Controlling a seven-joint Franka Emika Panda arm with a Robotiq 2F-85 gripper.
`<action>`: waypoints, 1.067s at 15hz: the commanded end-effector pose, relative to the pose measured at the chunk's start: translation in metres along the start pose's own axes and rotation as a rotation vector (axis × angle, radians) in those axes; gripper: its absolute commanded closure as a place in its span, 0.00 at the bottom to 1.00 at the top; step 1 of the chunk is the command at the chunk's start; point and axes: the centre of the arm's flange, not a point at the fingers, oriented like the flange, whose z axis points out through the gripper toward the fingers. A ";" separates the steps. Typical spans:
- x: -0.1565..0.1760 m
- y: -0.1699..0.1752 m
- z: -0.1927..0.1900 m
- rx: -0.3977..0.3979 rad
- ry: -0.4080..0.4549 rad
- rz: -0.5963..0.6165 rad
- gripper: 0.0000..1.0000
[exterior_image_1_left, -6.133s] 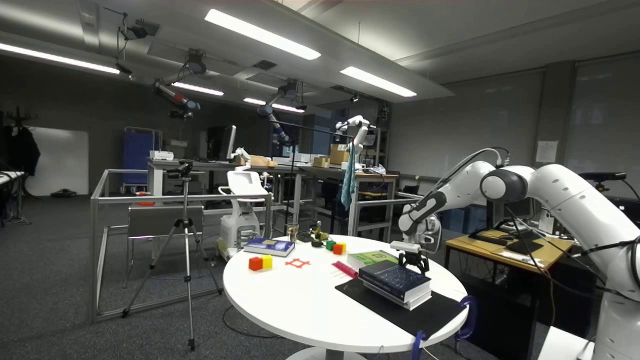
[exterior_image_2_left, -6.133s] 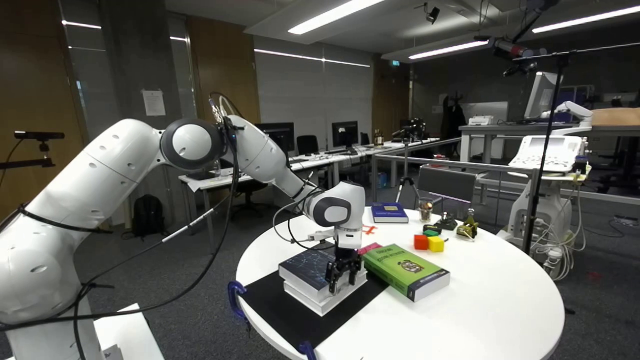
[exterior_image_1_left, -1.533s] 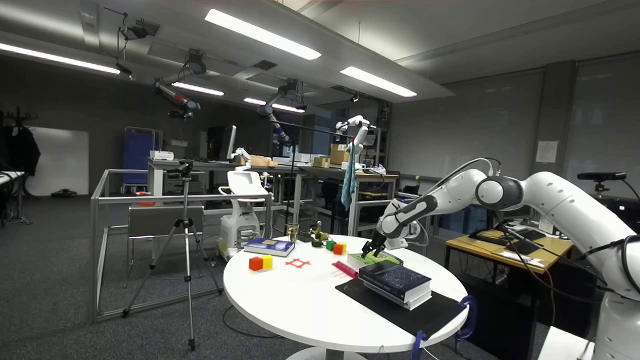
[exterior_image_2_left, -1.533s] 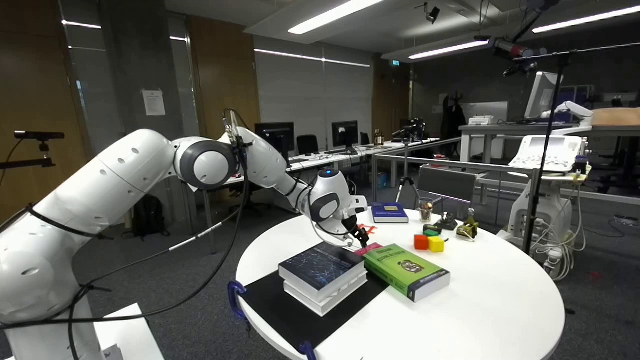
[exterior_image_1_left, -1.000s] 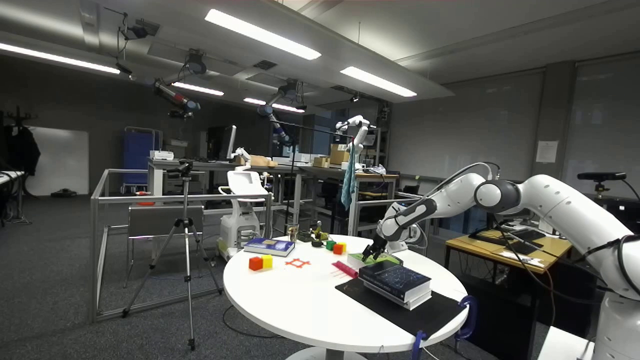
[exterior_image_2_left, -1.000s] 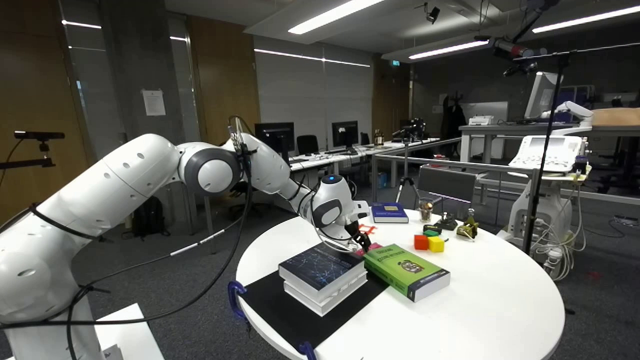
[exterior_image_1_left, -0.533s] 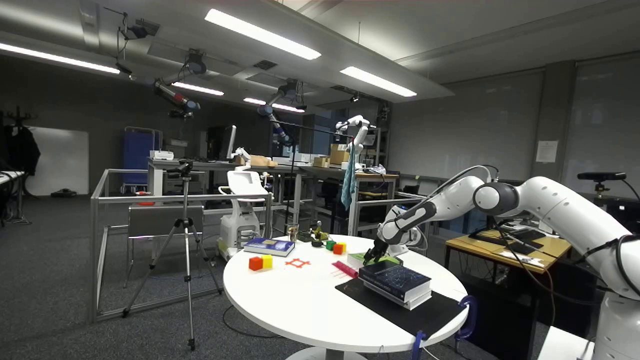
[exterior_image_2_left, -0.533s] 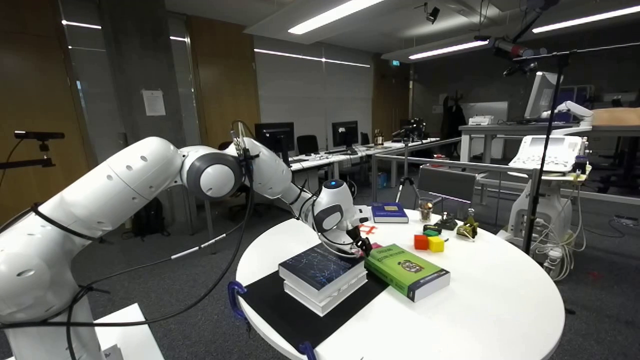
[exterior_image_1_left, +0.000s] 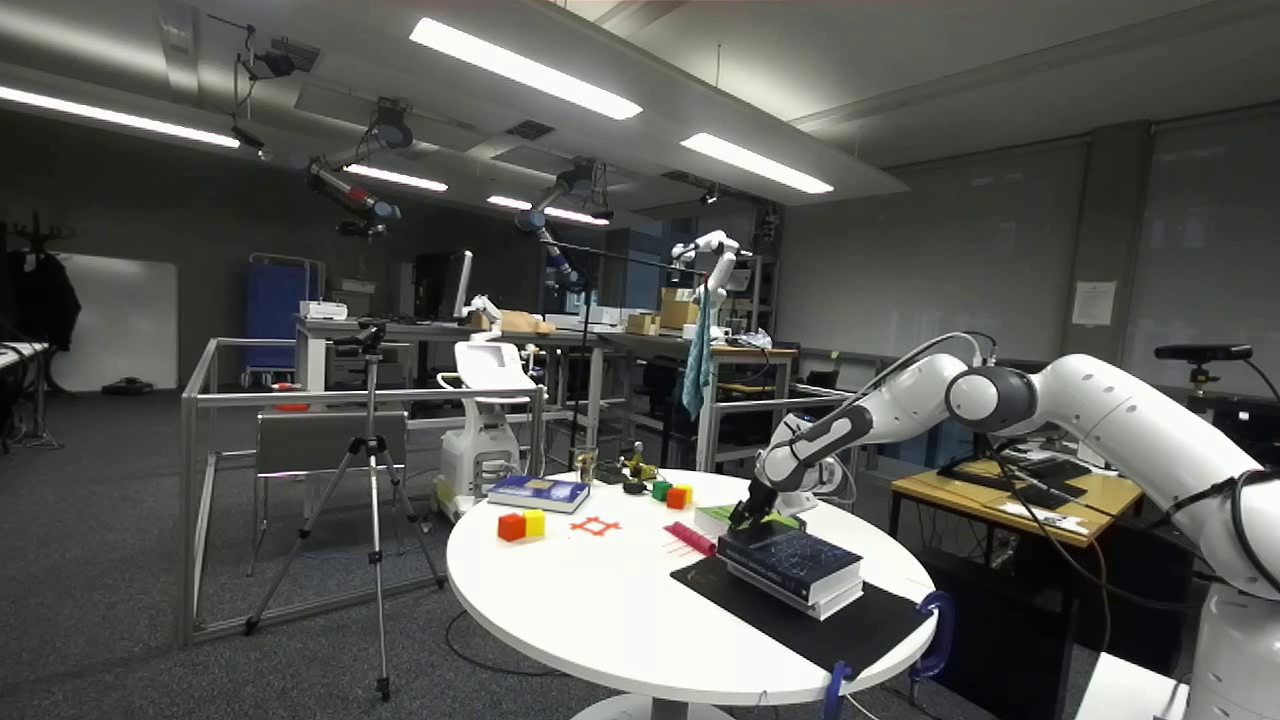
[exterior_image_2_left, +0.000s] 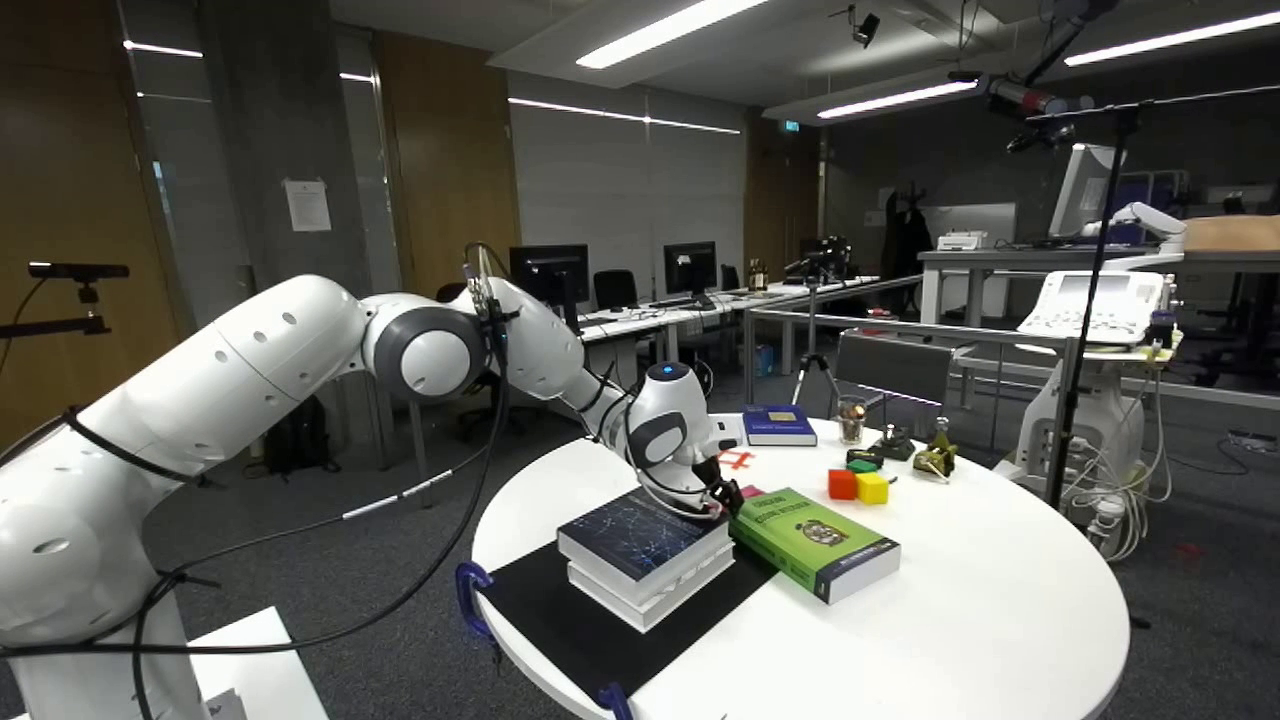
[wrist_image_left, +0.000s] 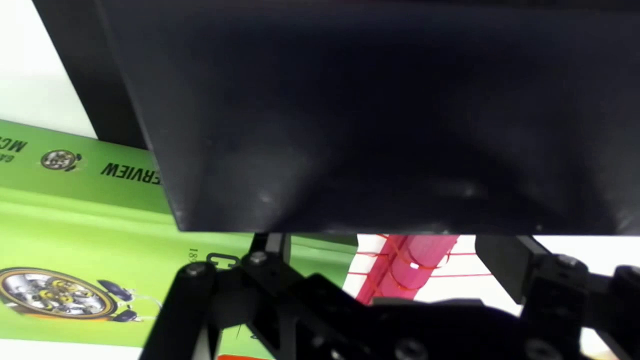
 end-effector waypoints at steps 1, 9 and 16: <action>0.005 0.003 -0.005 -0.003 -0.031 0.004 0.00; 0.003 0.003 -0.005 0.001 -0.097 0.035 0.00; 0.005 0.004 -0.009 -0.024 -0.180 0.044 0.00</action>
